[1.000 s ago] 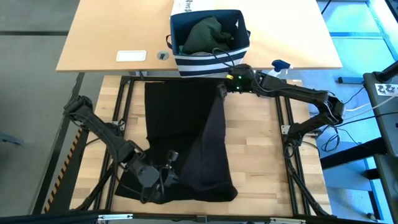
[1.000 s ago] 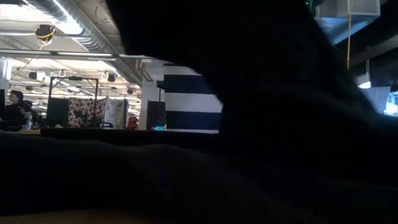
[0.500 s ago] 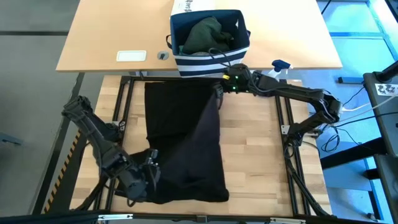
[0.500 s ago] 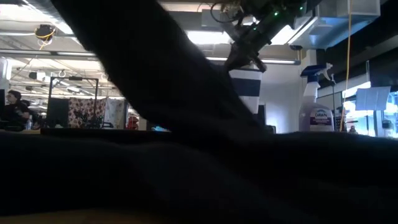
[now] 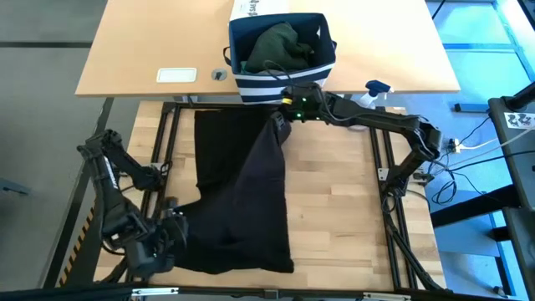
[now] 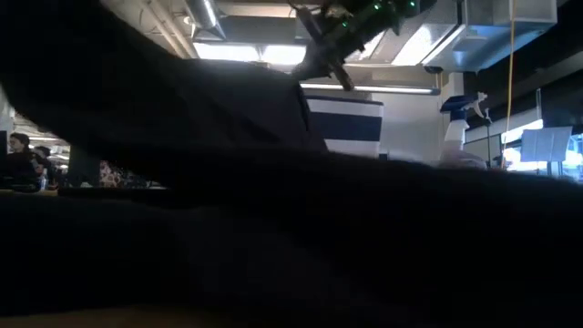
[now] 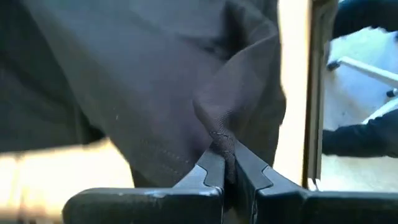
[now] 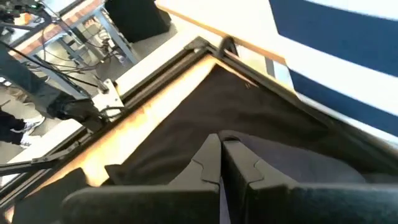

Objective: Fold Laundry from Bin
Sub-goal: Fold the black shirt

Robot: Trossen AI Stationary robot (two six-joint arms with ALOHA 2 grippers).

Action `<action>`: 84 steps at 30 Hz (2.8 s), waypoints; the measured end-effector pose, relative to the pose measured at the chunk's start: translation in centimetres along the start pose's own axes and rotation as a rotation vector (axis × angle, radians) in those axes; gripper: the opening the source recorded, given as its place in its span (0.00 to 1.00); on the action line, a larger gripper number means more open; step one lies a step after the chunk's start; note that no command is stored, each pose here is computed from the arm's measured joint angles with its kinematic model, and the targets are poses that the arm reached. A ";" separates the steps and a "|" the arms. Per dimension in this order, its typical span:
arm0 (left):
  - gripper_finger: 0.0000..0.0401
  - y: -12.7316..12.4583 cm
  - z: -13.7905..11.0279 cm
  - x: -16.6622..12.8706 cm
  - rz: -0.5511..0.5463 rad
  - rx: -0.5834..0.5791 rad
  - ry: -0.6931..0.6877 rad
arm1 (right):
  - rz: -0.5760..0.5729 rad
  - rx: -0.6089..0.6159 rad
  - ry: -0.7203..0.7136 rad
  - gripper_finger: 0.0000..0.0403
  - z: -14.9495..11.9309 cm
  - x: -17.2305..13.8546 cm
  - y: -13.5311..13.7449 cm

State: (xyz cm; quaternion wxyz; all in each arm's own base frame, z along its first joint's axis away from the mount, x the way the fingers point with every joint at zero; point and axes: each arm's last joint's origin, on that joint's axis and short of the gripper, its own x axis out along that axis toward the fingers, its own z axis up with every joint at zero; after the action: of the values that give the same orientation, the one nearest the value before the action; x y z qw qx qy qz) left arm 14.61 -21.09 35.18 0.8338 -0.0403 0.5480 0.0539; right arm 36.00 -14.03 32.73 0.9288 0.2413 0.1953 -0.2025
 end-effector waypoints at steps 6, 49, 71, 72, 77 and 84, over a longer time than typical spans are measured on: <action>0.00 -0.6 -2.2 -0.8 -0.028 -0.127 0.120 | 0.032 -0.044 0.047 0.00 0.0 2.6 1.0; 0.53 -1.9 -3.7 2.2 0.008 -0.329 0.162 | 0.075 -0.142 0.171 0.07 -2.4 7.2 0.0; 0.53 1.2 1.0 11.0 0.108 -0.079 -0.047 | 0.022 -0.384 0.388 0.75 -3.0 2.0 1.3; 0.53 1.2 1.1 11.5 0.096 -0.066 -0.057 | 0.028 -0.395 0.420 0.73 -3.6 1.8 1.9; 0.53 1.4 1.6 13.2 0.055 -0.047 -0.107 | 0.076 -0.484 0.466 0.67 -6.9 1.9 5.6; 0.53 1.3 1.5 15.1 -0.006 -0.062 -0.178 | 0.197 -0.435 0.462 0.66 -13.6 3.1 7.8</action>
State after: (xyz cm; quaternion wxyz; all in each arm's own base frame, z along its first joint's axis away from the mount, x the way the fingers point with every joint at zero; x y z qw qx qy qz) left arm 21.73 -18.92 21.89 0.8778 -0.0630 0.4695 0.0716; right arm 38.63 -1.50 23.19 0.9047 0.0947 0.4153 -0.0051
